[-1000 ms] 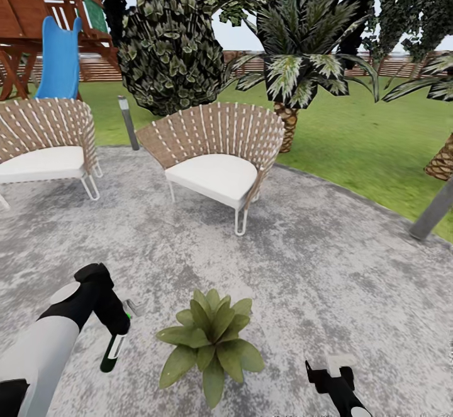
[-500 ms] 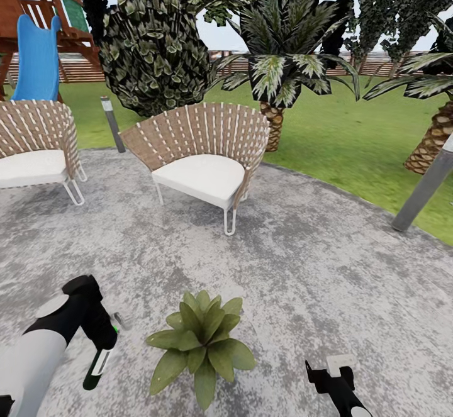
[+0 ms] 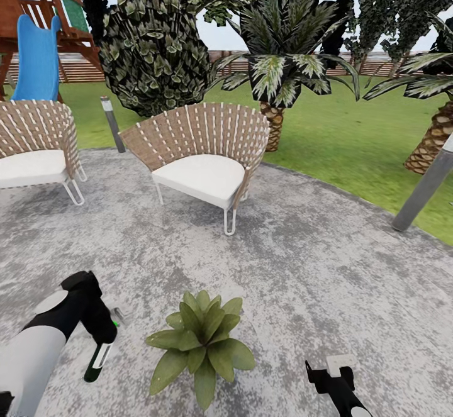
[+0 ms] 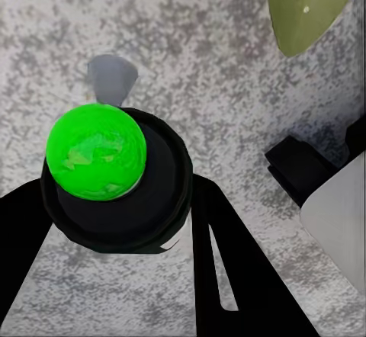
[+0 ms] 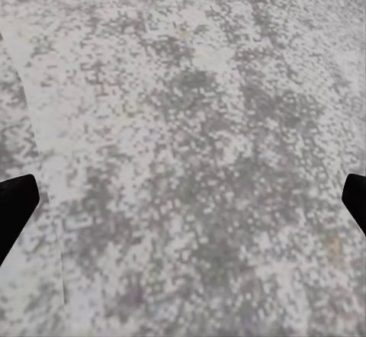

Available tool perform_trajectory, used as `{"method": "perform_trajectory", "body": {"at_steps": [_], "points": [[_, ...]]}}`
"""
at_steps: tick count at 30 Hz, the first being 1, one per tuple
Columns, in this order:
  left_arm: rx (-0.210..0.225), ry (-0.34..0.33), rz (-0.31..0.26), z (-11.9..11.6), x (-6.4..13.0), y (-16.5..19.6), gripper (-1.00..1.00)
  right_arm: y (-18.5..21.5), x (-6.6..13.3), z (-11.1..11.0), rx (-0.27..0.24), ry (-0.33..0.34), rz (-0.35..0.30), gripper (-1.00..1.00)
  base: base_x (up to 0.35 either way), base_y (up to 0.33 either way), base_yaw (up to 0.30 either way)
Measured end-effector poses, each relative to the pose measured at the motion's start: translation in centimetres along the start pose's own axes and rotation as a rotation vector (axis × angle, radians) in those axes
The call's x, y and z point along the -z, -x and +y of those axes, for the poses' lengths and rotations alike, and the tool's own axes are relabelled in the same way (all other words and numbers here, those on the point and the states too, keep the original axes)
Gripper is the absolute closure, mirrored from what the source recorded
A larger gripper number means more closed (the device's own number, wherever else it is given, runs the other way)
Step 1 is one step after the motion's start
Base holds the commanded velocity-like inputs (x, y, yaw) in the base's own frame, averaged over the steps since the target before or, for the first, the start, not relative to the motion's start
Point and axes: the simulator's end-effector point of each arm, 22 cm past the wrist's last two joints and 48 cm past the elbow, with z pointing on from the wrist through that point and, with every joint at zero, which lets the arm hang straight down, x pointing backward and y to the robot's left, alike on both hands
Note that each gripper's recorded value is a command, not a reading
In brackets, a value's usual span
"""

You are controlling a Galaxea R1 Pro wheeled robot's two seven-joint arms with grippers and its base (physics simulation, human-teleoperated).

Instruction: Pick up the pesticide atomizer in the garden and spray insectifuge to fully cover both potted plants in the garden.

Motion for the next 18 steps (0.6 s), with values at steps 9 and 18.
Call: {"method": "perform_trajectory", "body": {"at_steps": [9, 18], "points": [[-0.019, -0.009, 0.005, -0.8, -0.6, 0.3, 1.0, 0.0, 0.0, 0.0, 0.0, 0.001, 0.0, -1.0, 0.0, 0.0, 0.0], [-0.096, -0.022, 0.02, -0.4, -1.5, -1.5, 1.0, 0.0, 0.0, 0.0, 0.0, 0.001, 0.0, -1.0, 0.0, 0.0, 0.0]]}}
